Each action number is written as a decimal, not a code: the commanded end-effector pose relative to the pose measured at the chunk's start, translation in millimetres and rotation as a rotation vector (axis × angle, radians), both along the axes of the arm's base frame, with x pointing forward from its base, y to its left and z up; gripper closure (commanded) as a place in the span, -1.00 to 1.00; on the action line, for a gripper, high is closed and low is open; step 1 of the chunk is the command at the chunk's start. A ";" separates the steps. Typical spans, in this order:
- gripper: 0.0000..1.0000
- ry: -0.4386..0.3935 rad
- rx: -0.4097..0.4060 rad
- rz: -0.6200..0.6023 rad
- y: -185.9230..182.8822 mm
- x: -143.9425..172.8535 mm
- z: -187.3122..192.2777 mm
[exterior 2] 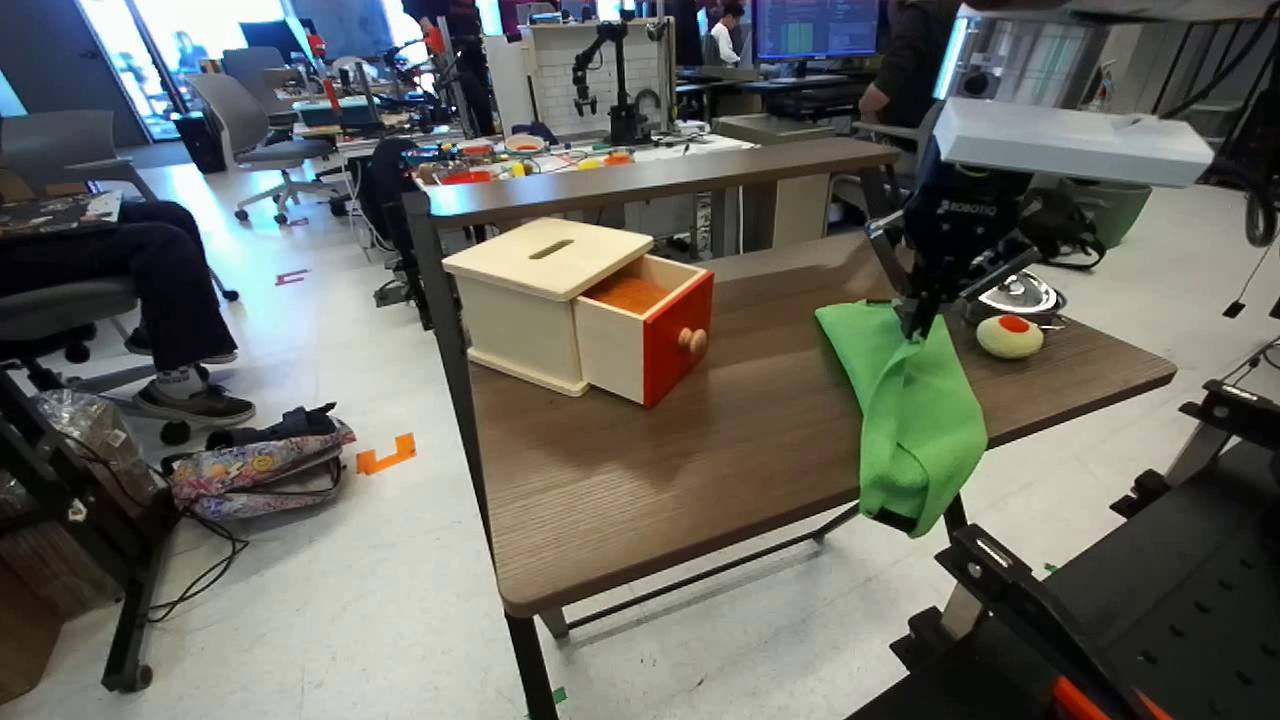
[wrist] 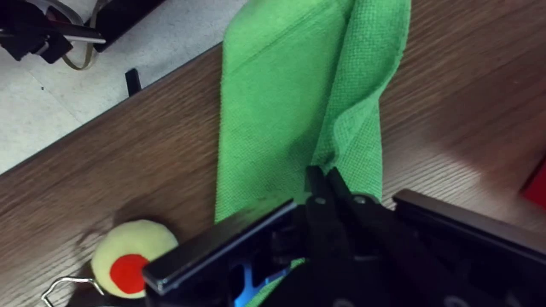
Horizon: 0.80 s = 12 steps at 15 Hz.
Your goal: Fold the green cloth
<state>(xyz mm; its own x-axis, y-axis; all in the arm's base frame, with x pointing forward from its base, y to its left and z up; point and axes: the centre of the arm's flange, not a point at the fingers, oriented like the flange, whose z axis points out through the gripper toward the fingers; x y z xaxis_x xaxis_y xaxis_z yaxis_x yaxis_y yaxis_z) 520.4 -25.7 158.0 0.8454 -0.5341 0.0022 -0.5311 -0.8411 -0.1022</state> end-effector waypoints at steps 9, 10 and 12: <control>0.44 0.068 0.017 -0.049 -25.7 1.6 -44.3; 0.42 0.073 0.017 -0.046 -25.5 1.9 -42.8; 0.16 0.070 0.022 -0.045 -24.6 2.0 -36.6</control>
<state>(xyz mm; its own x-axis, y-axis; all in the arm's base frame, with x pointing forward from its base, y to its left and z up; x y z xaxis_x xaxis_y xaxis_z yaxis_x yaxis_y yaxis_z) 516.4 -47.9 113.9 0.8190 -0.5707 -0.0597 -0.5737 -0.8164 -0.0664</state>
